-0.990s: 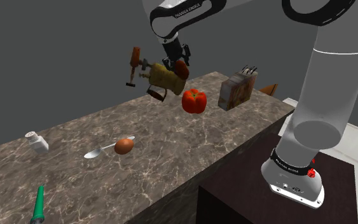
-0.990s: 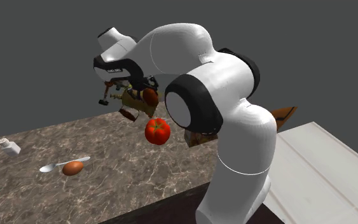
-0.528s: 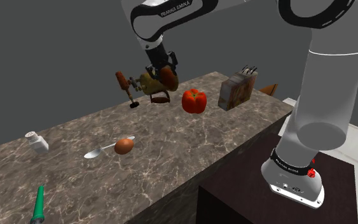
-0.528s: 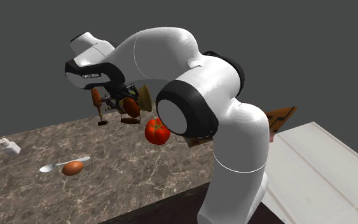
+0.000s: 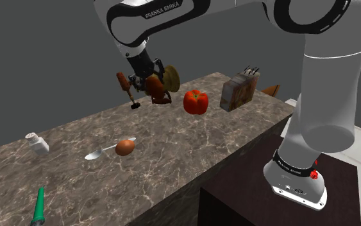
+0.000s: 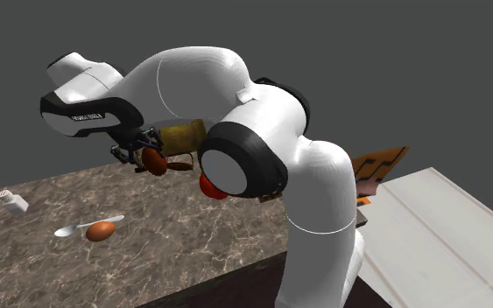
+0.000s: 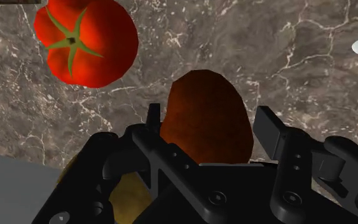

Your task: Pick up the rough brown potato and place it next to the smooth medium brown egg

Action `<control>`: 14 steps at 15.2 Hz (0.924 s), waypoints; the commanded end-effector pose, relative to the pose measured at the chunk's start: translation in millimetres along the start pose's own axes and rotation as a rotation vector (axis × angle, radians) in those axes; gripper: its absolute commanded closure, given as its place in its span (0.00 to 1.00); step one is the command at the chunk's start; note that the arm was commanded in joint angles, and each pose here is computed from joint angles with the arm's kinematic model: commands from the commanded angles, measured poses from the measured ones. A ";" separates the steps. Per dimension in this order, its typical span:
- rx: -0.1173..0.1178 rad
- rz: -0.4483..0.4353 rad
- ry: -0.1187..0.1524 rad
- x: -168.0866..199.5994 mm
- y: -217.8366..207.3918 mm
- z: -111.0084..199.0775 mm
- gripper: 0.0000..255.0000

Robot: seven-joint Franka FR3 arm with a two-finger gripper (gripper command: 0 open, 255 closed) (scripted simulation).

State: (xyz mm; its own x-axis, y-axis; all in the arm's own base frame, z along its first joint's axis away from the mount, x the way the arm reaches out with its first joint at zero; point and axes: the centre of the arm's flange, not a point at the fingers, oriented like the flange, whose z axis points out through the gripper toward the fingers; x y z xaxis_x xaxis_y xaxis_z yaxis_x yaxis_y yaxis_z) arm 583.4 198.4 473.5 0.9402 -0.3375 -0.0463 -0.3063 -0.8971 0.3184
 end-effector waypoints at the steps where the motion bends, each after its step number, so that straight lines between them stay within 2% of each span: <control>1: 0.000 0.001 0.000 -12.1 -27.3 -8.8 1.00; 5: 0.000 0.001 0.000 -34.2 -76.9 -24.7 1.00; 14: 0.000 0.001 0.000 -32.0 -92.1 20.3 1.00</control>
State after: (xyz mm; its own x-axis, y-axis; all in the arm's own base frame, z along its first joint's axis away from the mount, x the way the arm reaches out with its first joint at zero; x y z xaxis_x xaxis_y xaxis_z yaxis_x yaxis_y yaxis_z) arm 577.3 286.0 431.2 0.9397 -0.3387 -0.0467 -0.3073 -0.8965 0.3191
